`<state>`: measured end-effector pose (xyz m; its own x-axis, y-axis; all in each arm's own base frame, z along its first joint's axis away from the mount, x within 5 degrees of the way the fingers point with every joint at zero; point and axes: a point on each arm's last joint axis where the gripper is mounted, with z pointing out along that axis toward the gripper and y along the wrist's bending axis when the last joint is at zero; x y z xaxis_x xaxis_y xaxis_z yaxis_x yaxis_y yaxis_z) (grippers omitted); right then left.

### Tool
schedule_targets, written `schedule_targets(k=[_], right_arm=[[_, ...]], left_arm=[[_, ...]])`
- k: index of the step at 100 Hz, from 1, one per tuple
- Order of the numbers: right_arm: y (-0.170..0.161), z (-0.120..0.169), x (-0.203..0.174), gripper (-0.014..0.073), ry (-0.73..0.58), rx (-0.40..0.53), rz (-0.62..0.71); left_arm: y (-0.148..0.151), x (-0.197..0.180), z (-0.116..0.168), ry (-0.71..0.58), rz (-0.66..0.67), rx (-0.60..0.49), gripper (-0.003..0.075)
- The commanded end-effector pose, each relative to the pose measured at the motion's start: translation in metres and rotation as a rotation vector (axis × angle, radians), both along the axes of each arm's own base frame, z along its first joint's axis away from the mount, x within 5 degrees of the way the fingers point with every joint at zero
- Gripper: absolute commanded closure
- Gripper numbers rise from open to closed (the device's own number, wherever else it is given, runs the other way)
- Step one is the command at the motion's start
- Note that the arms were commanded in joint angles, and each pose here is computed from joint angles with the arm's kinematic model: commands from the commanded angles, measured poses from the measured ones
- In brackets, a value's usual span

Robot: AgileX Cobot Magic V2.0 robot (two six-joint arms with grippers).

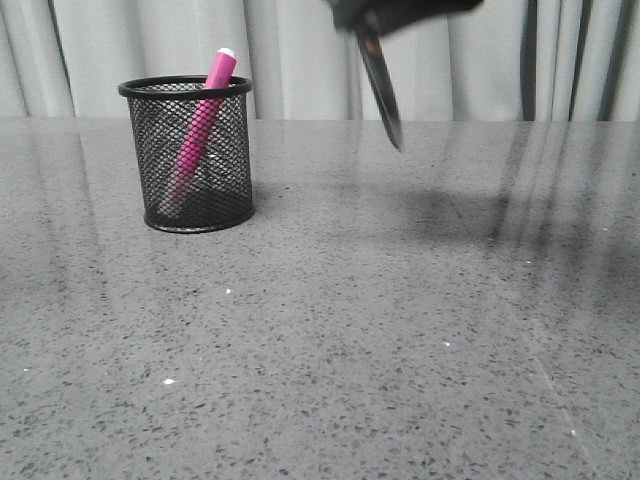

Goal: Put pen and scissors into bin
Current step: 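Lift the scissors with the right gripper and carry toward the cup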

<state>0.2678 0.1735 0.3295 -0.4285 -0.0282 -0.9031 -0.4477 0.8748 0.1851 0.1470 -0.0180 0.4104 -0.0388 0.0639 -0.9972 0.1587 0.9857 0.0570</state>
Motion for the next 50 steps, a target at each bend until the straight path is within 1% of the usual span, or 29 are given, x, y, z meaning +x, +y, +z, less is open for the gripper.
schedule_targets(k=[1, 10, 24, 33, 38, 50], right_arm=[[0.001, 0.042, -0.008, 0.0669, -0.27, 0.17, 0.058], [0.005, 0.05, -0.007, 0.0669, -0.363, 0.24, 0.085], [0.014, 0.05, 0.001, 0.0669, -0.476, 0.328, 0.127], [0.023, 0.046, 0.007, 0.0669, -0.561, 0.371, 0.176], [0.028, 0.044, 0.01, 0.0669, -0.62, 0.412, 0.206], [0.038, 0.034, 0.017, 0.0669, -0.694, 0.465, 0.252]], left_arm=[[0.002, -0.003, 0.016, -0.095, 0.023, -0.047, 0.0376], [0.002, -0.003, 0.016, -0.095, 0.023, -0.047, 0.0376], [0.002, -0.003, 0.016, -0.095, 0.023, -0.047, 0.0376], [0.002, -0.003, 0.016, -0.095, 0.023, -0.047, 0.0376], [0.002, -0.003, 0.016, -0.095, 0.023, -0.047, 0.0376], [0.002, -0.003, 0.016, -0.095, 0.023, -0.047, 0.0376]])
